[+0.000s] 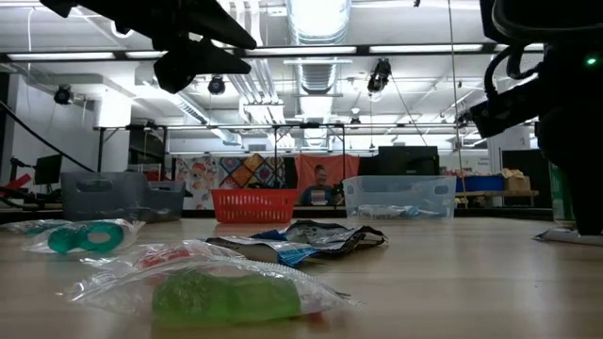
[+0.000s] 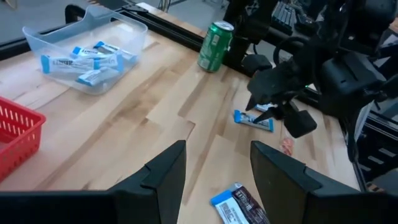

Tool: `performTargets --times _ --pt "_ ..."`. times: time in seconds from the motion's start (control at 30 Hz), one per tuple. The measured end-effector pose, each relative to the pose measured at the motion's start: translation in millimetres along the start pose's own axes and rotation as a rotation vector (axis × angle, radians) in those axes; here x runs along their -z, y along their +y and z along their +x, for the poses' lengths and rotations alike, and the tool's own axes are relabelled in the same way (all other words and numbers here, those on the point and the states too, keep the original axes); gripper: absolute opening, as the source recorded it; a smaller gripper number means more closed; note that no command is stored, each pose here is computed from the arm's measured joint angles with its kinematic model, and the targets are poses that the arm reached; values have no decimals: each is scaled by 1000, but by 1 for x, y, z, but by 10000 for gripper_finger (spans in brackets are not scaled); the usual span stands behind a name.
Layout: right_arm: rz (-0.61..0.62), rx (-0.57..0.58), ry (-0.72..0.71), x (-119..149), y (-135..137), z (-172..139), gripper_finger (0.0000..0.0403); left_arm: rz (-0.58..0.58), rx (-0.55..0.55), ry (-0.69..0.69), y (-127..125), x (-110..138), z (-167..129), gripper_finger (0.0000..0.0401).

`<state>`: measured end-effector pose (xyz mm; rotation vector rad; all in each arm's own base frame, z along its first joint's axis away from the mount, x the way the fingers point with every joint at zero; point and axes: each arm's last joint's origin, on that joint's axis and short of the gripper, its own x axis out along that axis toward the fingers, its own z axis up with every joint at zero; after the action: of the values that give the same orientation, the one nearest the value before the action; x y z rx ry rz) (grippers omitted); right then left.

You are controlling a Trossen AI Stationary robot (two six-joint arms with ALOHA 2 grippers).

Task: Sort candy
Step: Put the white chocolate into the transparent bin

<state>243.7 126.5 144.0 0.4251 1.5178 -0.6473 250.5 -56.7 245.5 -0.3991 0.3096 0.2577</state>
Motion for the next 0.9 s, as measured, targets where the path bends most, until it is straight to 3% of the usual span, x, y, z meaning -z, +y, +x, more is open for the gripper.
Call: performTargets --times 0.2,0.37,0.6,0.77,0.9 --pt "-26 47 -53 -7 5 16 142 5 -1 4 0 1 1 162" --pt "-94 -8 -139 -17 11 19 121 13 0 7 -1 2 1 162" --pt "-113 26 -437 -30 10 4 22 15 -1 8 -1 2 1 162" --pt "-149 21 -501 -31 4 -11 9 19 -5 15 -1 4 2 162" --pt "-174 13 -541 -32 -1 -22 9 20 -71 -10 -1 7 5 162"
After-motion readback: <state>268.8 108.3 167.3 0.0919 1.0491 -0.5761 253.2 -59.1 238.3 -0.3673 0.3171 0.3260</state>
